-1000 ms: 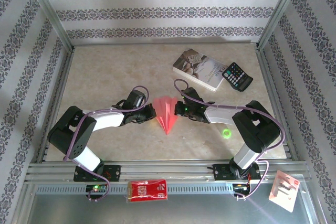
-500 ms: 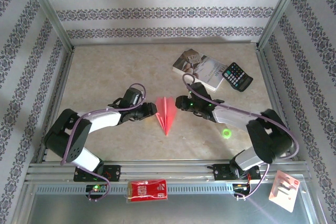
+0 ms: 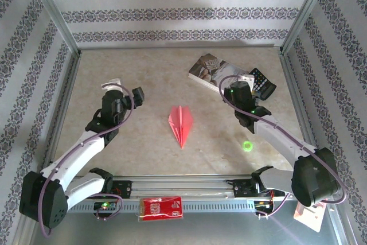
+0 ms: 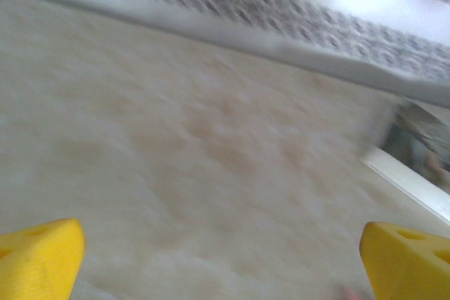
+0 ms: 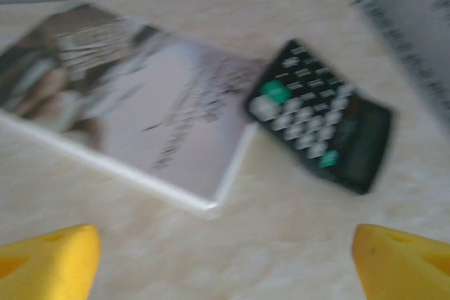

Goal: Fold a paper plane with a square sheet of paper (pick it up from the middle)
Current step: Reset both arms

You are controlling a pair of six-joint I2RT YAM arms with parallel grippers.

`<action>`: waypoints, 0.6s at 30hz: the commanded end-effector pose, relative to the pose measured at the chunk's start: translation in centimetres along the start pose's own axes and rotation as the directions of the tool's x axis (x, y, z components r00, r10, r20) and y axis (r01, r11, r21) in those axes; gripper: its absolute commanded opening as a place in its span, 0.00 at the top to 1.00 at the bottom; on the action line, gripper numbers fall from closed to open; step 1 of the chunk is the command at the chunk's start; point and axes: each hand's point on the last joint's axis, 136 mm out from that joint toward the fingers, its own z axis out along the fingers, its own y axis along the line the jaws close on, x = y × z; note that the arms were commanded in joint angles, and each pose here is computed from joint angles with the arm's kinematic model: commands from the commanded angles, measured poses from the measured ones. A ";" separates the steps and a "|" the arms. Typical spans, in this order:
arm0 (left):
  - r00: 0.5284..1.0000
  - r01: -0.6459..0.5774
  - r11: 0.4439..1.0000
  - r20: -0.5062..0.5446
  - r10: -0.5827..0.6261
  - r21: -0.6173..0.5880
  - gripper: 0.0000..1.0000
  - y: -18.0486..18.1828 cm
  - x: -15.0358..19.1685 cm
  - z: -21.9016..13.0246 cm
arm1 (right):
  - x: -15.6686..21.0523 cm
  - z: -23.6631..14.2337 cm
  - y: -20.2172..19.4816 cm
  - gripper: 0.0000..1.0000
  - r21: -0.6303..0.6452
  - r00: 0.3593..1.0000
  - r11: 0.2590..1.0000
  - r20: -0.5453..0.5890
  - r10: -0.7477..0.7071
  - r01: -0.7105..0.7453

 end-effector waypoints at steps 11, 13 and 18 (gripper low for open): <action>0.986 -0.166 0.970 0.000 0.169 -0.176 0.00 9.8 5.2 6.5 | 3.2 5.6 -6.0 0.02 0.048 0.995 0.999 0.105 0.000 -0.005; 0.983 -0.179 0.970 0.016 0.184 -0.162 0.00 9.8 4.9 7.0 | 2.5 5.7 -5.5 0.02 -0.027 0.986 0.999 0.157 0.047 -0.043; 0.984 -0.165 0.979 0.039 0.171 -0.123 0.00 10.2 5.2 8.3 | 2.2 6.4 -5.2 0.02 -0.101 0.986 0.993 0.151 0.070 -0.055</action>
